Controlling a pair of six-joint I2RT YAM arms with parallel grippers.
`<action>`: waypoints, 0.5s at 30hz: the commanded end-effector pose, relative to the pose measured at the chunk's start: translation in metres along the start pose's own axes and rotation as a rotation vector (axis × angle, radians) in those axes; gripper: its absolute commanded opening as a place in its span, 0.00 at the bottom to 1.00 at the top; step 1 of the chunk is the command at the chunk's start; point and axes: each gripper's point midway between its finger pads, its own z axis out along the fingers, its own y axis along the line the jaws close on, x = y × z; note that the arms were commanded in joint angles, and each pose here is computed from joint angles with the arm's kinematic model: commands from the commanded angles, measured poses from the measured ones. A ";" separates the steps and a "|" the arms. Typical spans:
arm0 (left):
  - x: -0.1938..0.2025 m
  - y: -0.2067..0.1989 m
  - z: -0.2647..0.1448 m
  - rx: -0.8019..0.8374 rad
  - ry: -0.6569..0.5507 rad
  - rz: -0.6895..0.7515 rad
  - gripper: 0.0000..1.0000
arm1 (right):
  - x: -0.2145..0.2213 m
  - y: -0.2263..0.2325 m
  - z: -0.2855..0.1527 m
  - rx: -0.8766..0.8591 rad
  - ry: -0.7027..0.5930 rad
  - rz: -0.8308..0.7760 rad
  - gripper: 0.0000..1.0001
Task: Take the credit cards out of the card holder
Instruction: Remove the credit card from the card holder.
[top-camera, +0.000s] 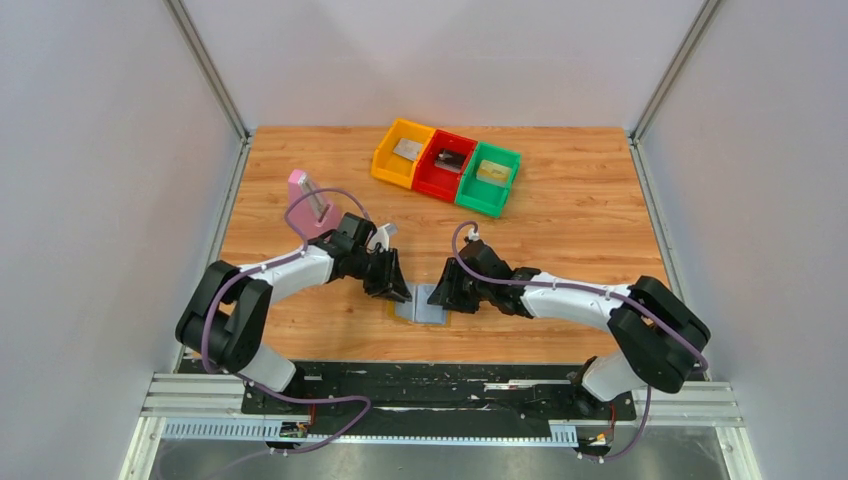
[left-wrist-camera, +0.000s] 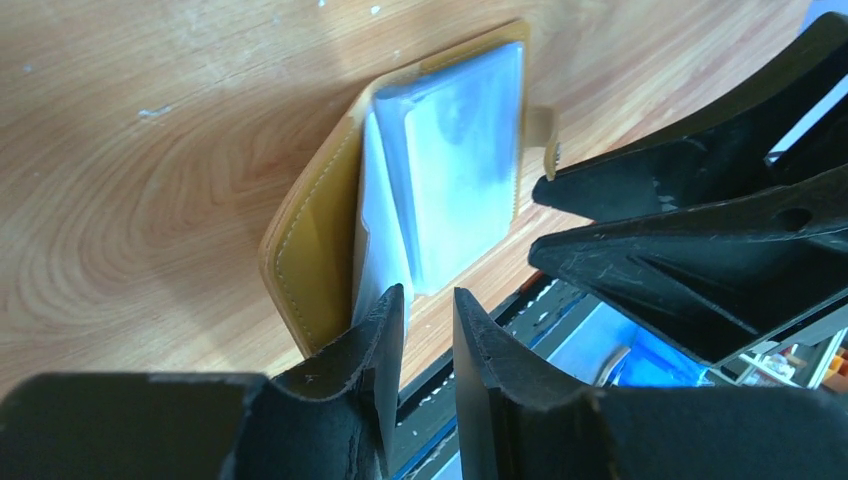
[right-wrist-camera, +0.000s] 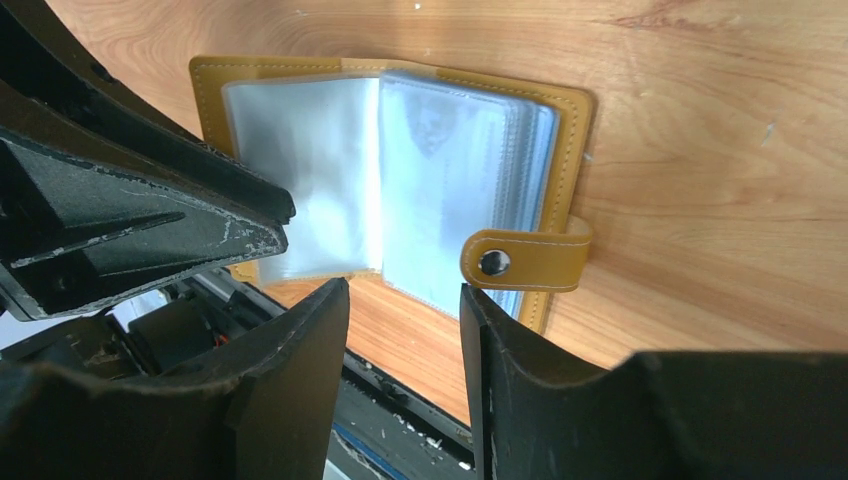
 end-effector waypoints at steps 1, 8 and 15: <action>0.003 0.011 0.007 -0.025 0.003 0.012 0.32 | -0.007 -0.001 0.008 0.006 -0.038 -0.014 0.44; 0.009 0.021 0.018 -0.017 0.016 -0.006 0.32 | -0.006 -0.002 0.017 0.015 -0.026 -0.017 0.43; 0.014 0.025 0.021 -0.013 0.025 -0.012 0.32 | -0.007 0.005 0.017 -0.016 -0.025 -0.021 0.38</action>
